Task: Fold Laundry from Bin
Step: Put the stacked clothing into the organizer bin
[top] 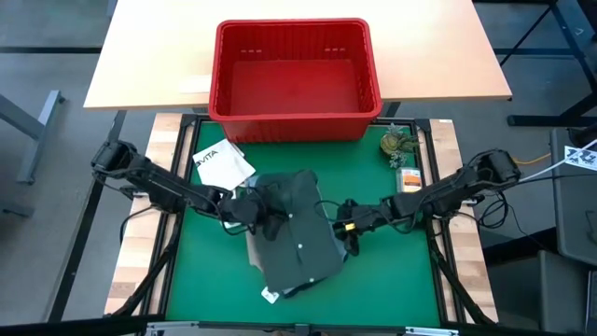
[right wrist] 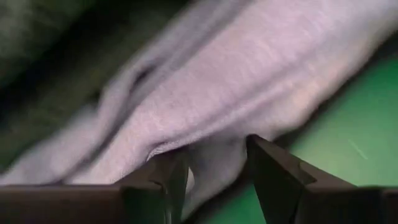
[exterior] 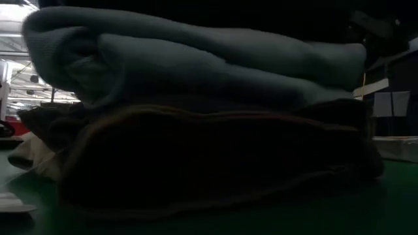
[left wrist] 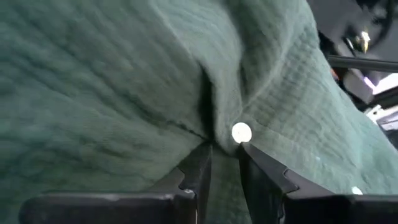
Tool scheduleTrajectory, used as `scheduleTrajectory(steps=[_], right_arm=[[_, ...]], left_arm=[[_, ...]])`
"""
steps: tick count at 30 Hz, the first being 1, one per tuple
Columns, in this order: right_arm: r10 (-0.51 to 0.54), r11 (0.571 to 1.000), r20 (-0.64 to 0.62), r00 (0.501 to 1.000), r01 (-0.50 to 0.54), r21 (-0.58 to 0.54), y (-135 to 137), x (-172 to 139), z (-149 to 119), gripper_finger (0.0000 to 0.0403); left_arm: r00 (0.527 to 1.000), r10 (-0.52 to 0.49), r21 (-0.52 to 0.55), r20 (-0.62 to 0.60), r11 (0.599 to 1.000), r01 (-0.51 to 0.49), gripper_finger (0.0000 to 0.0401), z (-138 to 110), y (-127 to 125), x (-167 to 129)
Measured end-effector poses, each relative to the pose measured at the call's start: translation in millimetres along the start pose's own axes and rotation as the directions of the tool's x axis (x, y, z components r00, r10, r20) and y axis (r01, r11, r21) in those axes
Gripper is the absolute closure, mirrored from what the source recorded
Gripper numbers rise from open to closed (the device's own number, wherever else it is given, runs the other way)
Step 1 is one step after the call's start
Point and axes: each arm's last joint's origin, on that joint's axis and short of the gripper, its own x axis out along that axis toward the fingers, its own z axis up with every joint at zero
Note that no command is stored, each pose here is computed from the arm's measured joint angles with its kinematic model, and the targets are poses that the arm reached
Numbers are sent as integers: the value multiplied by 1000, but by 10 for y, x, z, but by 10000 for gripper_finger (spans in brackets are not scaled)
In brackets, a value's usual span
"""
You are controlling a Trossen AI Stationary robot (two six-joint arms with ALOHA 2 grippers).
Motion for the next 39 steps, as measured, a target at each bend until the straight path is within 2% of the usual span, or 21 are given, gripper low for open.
scheduleTrajectory(steps=[5, 10, 14, 16, 20, 25, 27, 32, 39], right_arm=[[87, 996, 53, 995, -87, -18, 93, 275, -10, 242], [164, 986, 33, 986, -164, -22, 194, 556, 101, 242], [235, 969, -8, 972, -235, -75, 312, 678, 245, 242], [227, 968, -30, 973, -229, -102, 343, 680, 295, 242], [188, 969, -41, 981, -192, -156, 388, 561, 395, 242], [164, 967, -62, 984, -173, -189, 418, 303, 472, 242], [144, 967, -69, 987, -155, -202, 424, 178, 499, 242], [86, 968, -103, 991, -107, -228, 411, -71, 515, 242], [38, 984, -178, 983, -68, -164, 371, -165, 456, 242]], left_arm=[[999, 24, -11, -27, 1000, -24, 321, 111, 108, 53], [997, 18, 18, -76, 1000, -17, 321, 194, 190, 90], [993, -34, -2, -112, 999, 34, 321, 239, 196, 101], [990, -72, -11, -117, 997, 72, 321, 259, 171, 75], [984, -164, -10, -75, 987, 163, 321, 359, 77, -66], [965, -259, 45, 35, 965, 258, 321, 522, -38, -337], [940, -328, 79, 96, 944, 321, 321, 576, -121, -417], [875, -460, 105, 153, 888, 449, 321, 562, -296, -511], [863, -489, 108, 125, 872, 478, 321, 481, -358, -538]])
